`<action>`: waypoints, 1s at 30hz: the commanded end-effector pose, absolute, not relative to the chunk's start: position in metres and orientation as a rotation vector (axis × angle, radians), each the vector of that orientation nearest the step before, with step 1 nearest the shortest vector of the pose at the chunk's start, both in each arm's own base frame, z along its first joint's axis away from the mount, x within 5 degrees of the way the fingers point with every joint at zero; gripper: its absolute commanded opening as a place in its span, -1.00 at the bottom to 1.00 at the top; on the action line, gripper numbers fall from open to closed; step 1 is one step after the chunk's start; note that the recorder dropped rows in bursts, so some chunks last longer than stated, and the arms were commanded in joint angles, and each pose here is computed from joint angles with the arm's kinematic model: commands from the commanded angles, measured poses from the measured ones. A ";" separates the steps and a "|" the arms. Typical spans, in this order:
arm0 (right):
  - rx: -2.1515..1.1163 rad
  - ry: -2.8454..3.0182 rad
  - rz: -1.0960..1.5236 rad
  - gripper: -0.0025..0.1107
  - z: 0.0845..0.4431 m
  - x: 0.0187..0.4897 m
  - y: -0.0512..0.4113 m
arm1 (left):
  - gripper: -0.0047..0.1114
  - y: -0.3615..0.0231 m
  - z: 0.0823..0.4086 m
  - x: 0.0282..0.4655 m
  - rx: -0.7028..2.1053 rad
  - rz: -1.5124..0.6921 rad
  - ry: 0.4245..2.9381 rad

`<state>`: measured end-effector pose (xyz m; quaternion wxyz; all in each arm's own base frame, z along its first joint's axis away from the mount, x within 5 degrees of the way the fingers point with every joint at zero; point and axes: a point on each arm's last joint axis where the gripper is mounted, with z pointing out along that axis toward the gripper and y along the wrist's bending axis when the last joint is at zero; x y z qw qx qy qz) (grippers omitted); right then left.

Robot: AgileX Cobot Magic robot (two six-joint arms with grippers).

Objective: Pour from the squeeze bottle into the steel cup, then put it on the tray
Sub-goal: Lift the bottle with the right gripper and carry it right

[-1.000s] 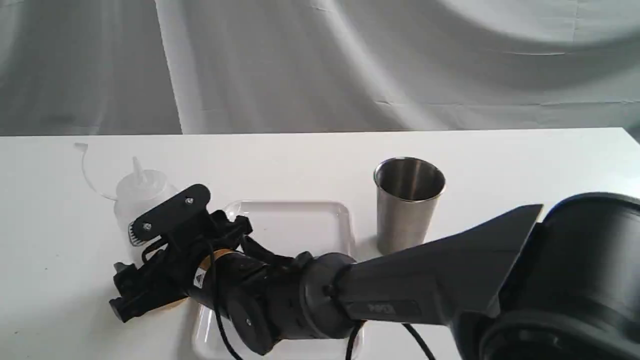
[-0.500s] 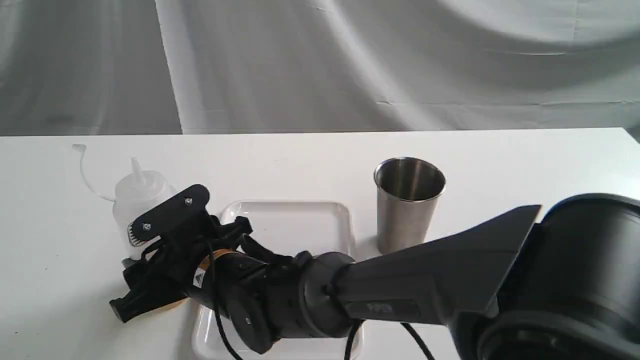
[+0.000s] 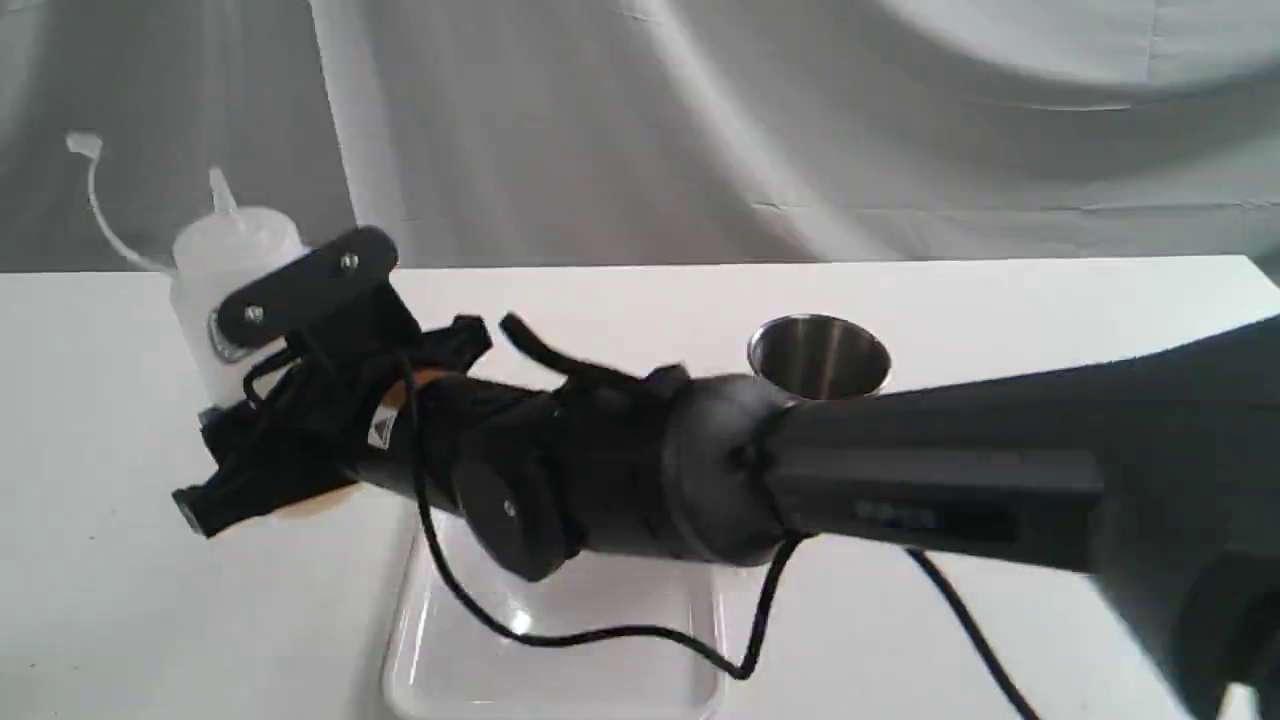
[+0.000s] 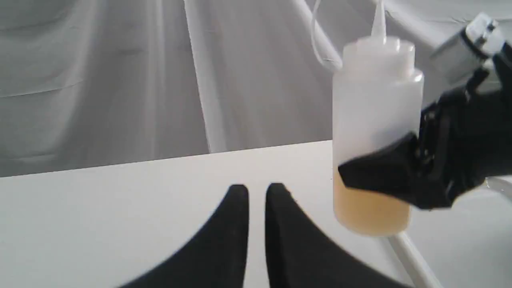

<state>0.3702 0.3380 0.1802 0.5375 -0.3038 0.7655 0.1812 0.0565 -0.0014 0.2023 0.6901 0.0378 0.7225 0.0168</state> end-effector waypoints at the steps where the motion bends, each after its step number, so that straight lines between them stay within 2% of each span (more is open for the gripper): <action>1: -0.714 1.722 0.412 -0.05 0.229 0.373 0.324 | -0.78 -0.002 0.201 0.056 0.087 0.032 1.614; 6: -0.777 1.704 0.348 -0.05 0.270 0.370 0.301 | -0.78 -0.002 0.201 0.056 0.087 0.032 1.614; 18: -0.733 1.780 0.159 -0.05 0.340 0.365 0.230 | -0.78 -0.002 0.201 0.056 0.087 0.032 1.614; 25: -0.601 1.872 -0.025 -0.05 0.360 0.361 0.171 | -0.78 -0.002 0.201 0.056 0.087 0.032 1.614; 30: -0.504 1.891 -0.124 -0.05 0.362 0.345 0.125 | -0.78 -0.002 0.201 0.056 0.087 0.032 1.614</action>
